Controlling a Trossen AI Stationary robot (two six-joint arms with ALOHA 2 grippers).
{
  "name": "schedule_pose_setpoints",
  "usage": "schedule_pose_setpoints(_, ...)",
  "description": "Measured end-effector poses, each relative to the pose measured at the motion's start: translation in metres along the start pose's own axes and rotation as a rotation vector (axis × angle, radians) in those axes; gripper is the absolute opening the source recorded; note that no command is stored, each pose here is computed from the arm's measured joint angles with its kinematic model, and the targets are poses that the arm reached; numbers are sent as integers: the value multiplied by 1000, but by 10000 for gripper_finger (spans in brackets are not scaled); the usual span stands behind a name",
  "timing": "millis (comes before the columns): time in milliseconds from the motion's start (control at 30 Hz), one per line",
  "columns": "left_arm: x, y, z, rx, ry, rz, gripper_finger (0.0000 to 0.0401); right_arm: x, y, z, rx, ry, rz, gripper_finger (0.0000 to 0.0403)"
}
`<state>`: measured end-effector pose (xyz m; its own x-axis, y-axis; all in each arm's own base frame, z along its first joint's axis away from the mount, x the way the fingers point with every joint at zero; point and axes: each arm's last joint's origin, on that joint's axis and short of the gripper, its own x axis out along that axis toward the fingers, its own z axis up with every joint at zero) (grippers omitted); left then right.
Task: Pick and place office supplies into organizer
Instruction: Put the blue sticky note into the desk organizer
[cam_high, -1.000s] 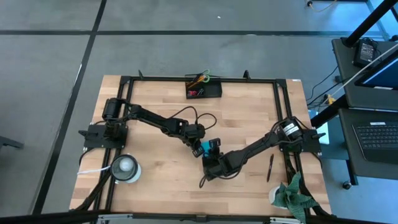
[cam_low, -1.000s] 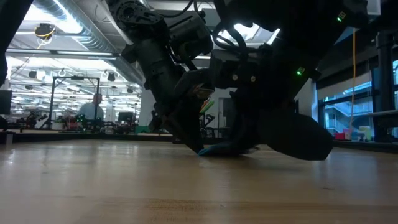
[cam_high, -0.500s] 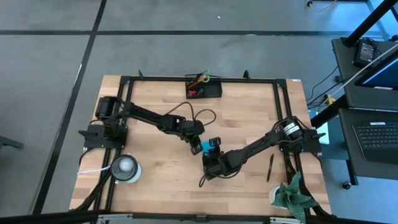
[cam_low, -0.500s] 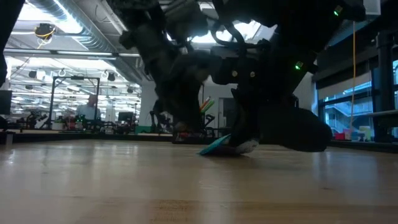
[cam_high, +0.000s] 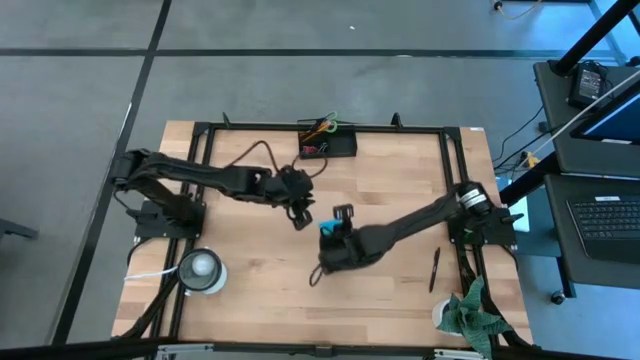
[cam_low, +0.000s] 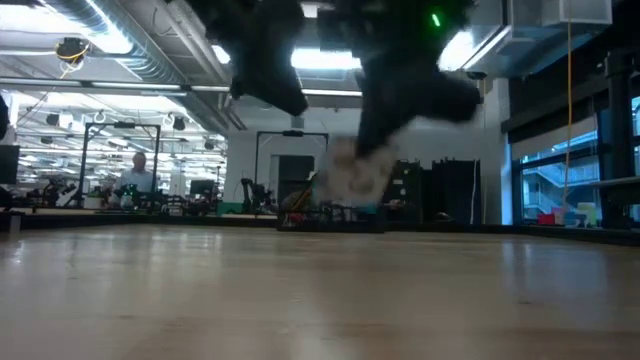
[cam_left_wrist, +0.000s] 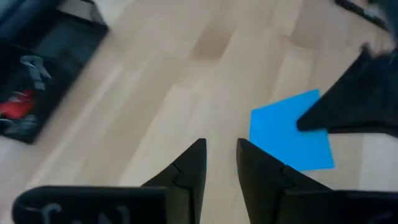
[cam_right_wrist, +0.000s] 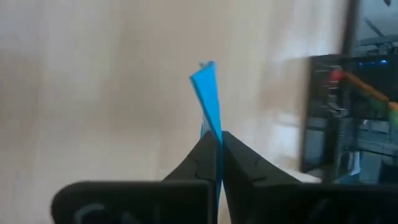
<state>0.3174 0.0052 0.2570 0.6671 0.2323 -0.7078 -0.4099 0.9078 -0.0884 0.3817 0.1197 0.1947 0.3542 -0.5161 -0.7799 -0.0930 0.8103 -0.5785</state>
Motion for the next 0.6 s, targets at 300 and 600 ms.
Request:
schedule_pose_setpoints(300,-33,9,-5,23,43,55,77,-38,-106,-6,156,-4,-49,13)
schedule_pose_setpoints(600,-43,5,-15,77,105,71,77,-2,-174,-34,112,109,-144,13)
